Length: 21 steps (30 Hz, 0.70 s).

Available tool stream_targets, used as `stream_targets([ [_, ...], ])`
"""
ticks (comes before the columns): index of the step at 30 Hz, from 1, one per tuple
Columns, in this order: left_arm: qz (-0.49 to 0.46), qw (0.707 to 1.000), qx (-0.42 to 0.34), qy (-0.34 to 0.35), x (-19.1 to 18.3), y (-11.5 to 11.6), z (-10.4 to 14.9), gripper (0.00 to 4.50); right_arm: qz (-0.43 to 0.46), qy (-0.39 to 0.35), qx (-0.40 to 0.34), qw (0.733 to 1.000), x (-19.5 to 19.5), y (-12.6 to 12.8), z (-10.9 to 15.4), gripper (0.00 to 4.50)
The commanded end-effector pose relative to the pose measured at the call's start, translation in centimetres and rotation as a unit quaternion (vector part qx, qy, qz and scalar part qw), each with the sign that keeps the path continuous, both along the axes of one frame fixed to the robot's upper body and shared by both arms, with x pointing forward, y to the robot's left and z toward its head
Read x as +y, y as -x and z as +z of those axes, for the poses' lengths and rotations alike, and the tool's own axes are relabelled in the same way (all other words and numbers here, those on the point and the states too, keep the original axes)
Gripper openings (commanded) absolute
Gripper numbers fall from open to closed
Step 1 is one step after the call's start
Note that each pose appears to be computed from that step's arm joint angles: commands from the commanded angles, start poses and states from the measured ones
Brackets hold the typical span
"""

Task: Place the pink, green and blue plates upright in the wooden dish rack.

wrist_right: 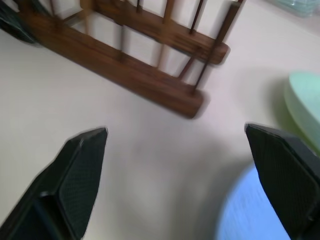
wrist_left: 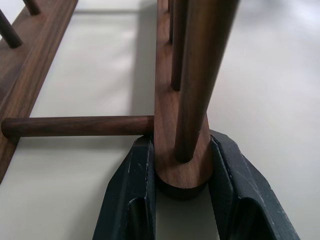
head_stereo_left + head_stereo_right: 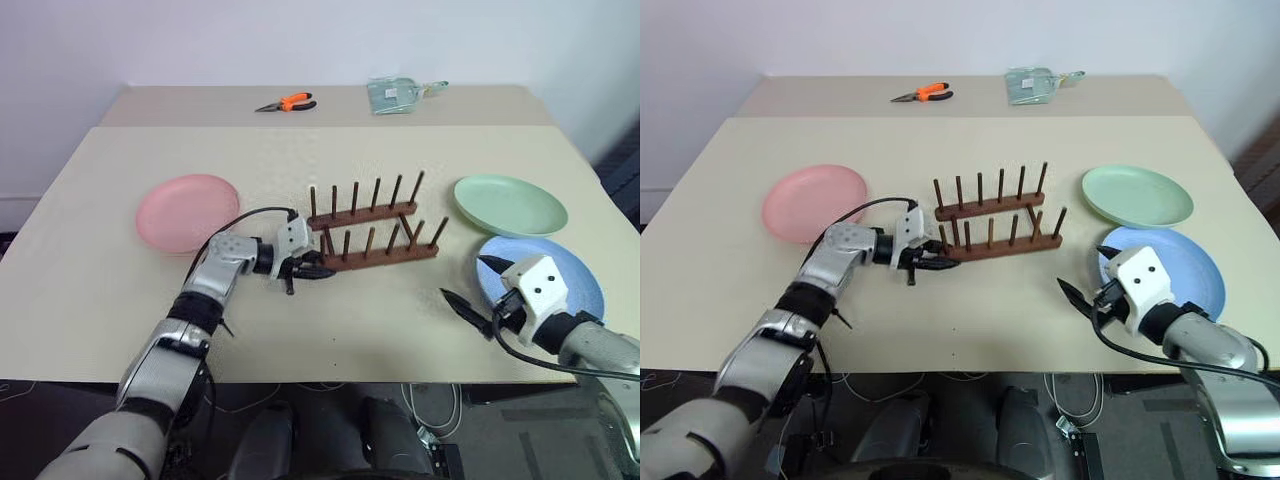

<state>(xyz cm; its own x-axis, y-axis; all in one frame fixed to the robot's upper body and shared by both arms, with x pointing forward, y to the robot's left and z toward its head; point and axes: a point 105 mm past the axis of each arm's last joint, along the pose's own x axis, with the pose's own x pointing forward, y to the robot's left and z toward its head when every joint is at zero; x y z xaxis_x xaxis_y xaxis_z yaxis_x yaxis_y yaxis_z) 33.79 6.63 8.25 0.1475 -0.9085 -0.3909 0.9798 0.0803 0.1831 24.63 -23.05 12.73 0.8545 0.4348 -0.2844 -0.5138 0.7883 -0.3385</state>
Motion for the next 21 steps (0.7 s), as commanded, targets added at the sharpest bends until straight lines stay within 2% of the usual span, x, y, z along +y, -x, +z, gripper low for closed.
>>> stream_targets([
  [1,-0.037,0.999,-0.013,0.003,0.1,2.0,1.6,0.78,0.002,0.016,-0.002,1.000,-1.3,0.6,0.8,4.50],
  [5,-0.006,1.000,-0.010,0.002,0.4,2.1,1.7,2.71,-0.005,0.026,0.005,1.000,-2.3,0.8,0.7,4.50],
  [8,0.048,0.998,-0.017,-0.025,1.9,1.2,0.7,4.21,0.004,0.031,0.019,0.999,-2.3,1.2,0.3,4.50],
  [10,0.080,0.996,-0.007,-0.033,3.3,1.1,0.3,4.28,0.022,0.026,0.034,0.999,-1.7,1.7,0.0,3.58],
  [11,0.090,0.995,-0.001,-0.033,4.0,1.3,0.2,4.12,0.034,0.026,0.042,0.998,-1.2,2.0,-0.2,3.16],
  [12,0.098,0.995,0.011,-0.029,4.6,1.8,0.3,3.77,0.046,0.026,0.050,0.997,-0.6,2.3,-0.5,2.73],
  [17,0.061,0.994,0.092,-0.026,4.9,7.2,0.2,1.43,0.101,0.017,0.075,0.992,3.2,3.0,-2.4,0.17],
  [19,0.070,0.993,0.098,-0.010,3.4,8.1,-0.1,0.41,0.093,0.026,0.075,0.993,4.0,2.3,-3.6,0.00],
  [21,0.089,0.992,0.089,0.007,2.0,7.8,-0.3,0.41,0.080,0.039,0.075,0.993,4.3,1.3,-4.8,0.00],
])
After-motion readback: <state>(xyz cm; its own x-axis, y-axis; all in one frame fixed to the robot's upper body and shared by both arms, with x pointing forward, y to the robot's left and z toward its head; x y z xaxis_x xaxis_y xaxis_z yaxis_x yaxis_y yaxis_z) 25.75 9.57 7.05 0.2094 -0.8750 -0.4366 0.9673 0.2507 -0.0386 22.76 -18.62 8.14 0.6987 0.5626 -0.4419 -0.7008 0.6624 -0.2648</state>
